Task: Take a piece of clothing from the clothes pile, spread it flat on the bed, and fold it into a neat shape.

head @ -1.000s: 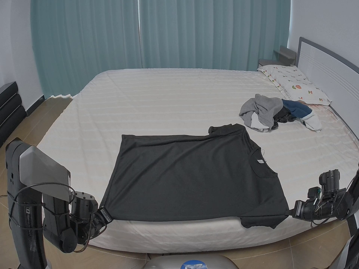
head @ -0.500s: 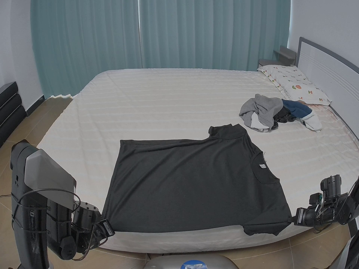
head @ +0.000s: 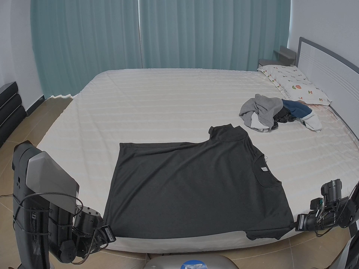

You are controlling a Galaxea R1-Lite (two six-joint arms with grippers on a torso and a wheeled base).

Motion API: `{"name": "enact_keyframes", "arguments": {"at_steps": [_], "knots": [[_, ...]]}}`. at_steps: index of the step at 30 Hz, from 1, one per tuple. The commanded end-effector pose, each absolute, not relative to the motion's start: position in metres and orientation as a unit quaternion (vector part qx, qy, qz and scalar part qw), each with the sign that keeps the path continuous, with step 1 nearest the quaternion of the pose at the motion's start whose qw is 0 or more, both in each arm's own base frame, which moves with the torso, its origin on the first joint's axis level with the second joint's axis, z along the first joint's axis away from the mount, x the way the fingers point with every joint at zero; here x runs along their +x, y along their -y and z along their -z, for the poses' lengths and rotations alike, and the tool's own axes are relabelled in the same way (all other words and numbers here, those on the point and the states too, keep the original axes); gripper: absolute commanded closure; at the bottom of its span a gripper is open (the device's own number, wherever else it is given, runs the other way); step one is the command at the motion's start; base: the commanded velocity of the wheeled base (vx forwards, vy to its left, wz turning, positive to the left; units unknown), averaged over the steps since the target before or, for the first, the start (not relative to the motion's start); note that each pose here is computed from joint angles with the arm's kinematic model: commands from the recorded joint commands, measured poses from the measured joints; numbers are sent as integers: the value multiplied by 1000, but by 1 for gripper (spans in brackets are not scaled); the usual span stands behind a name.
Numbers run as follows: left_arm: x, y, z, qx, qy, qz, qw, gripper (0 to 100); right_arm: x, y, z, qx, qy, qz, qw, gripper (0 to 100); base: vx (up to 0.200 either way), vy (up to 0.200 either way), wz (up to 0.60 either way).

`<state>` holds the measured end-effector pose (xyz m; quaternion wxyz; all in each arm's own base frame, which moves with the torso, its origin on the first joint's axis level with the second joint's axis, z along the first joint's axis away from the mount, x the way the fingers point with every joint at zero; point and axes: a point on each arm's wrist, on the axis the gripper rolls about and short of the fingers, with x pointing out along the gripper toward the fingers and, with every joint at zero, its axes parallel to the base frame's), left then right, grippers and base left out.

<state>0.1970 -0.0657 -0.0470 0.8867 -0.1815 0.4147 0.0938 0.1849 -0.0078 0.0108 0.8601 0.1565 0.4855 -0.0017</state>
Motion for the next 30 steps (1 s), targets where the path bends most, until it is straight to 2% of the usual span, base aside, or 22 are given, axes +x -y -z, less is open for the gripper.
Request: {"name": "enact_keyframes", "arguments": {"at_steps": [1,17,20,26,30], "knots": [[192,66,49,-174,-427,-94,882,100,183,8,-10,155,-490,3,858,100,0,0,0],[181,68,50,-140,-465,-94,869,100,178,10,-10,155,-492,10,857,100,0,0,0],[183,69,47,-147,-455,-91,874,100,180,10,-12,156,-481,9,863,100,0,0,0],[204,71,23,-195,-372,-71,905,100,202,11,-21,161,-443,3,882,100,0,0,0],[224,67,18,-219,-334,-80,913,100,225,12,-28,180,-411,8,893,100,0,0,0]]}}
